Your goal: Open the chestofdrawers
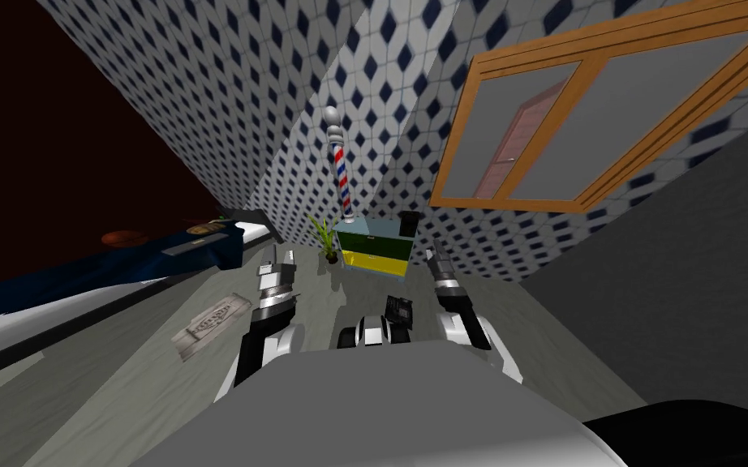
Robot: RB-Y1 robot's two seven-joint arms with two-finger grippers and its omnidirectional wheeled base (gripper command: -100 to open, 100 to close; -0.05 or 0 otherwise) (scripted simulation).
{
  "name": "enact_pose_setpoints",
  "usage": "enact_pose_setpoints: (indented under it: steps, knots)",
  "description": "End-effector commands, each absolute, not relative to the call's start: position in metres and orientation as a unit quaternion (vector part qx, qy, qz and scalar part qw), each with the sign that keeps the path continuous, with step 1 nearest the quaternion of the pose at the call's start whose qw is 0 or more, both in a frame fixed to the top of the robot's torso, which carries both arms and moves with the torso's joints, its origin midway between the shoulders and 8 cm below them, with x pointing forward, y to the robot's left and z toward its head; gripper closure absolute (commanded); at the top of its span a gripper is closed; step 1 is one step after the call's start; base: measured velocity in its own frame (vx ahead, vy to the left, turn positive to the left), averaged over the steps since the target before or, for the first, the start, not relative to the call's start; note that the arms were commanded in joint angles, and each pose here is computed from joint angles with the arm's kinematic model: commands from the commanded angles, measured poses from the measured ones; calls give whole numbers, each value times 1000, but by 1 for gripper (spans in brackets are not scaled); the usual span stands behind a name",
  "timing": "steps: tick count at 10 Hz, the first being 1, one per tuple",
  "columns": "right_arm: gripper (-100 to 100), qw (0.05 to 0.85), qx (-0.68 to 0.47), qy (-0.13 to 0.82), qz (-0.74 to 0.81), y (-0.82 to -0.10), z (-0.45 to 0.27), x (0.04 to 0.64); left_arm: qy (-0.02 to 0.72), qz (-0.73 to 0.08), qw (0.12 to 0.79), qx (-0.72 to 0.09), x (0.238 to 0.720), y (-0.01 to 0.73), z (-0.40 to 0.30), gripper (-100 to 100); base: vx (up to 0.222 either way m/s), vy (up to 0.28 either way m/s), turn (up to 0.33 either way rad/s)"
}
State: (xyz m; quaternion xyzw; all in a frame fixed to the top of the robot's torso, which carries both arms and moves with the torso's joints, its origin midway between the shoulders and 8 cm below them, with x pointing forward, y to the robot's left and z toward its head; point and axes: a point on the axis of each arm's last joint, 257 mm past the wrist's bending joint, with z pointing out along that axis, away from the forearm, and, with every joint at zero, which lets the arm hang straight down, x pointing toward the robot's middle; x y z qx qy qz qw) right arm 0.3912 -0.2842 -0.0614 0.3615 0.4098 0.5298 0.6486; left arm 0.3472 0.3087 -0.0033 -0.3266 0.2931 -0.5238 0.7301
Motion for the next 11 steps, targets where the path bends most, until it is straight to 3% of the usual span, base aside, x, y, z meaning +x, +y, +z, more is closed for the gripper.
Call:
enact_pose_setpoints:
  steps: [1,11]
  knots:
    - [-100,632,374,459,500,-275,-100,403,293,-524,730,-327,347,309,-3,0,38,84,23]
    - [-100,555,412,627,360,-252,-259,411,293,-524,730,-327,347,309,-3,0,47,77,55]
